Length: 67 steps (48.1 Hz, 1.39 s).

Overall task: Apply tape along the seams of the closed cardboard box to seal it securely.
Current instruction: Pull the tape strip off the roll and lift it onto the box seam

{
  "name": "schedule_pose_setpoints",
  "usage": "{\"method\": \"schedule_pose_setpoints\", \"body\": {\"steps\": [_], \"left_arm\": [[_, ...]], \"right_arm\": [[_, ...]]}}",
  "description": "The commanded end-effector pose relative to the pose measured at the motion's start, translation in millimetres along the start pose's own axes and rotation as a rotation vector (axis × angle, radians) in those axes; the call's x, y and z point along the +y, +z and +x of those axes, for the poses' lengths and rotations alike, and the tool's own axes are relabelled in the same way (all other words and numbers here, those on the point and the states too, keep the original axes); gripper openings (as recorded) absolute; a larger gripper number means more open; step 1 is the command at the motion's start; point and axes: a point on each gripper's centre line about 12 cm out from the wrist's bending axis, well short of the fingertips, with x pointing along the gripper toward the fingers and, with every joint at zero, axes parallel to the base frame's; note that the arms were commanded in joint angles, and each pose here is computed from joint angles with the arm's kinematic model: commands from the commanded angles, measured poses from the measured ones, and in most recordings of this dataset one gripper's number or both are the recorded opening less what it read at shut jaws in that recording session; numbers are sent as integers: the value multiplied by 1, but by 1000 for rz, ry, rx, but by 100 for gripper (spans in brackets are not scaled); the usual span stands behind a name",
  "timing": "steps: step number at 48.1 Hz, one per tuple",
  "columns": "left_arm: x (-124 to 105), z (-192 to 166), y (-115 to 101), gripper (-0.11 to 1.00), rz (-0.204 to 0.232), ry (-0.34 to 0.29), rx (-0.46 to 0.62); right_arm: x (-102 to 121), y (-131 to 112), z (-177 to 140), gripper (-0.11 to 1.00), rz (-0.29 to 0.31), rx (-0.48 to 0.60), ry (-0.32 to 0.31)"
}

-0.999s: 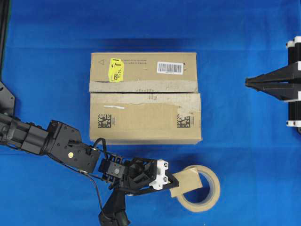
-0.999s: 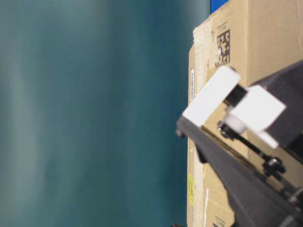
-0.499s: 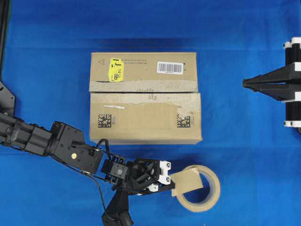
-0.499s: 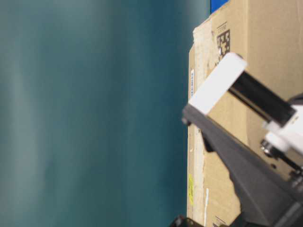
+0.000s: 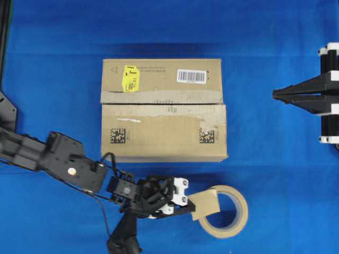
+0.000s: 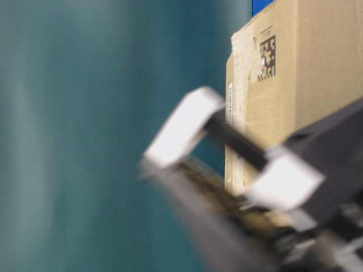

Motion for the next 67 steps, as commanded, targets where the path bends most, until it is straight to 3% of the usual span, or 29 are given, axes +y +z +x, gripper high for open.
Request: {"method": "schedule_pose_setpoints", "body": {"steps": [1,18,28,35,50,67], "left_arm": [[31,-20,3,2,2,82,-12],[71,-79,-27,2,92,227,52],[74,-99,-48,2,198,224,123],[78,-111,-66,2,250,233,177],[80,-131,-91,2,286,231,255],[72,-134,-110,2,240,143,304]], "right_arm": [[2,8,2,0,1,-25,8],[5,23,1,0,-12,-69,25],[6,28,1,0,-44,-82,33],[7,30,2,0,-50,-88,35],[8,37,4,0,-74,-101,41],[8,34,8,0,-94,-88,48]]}}
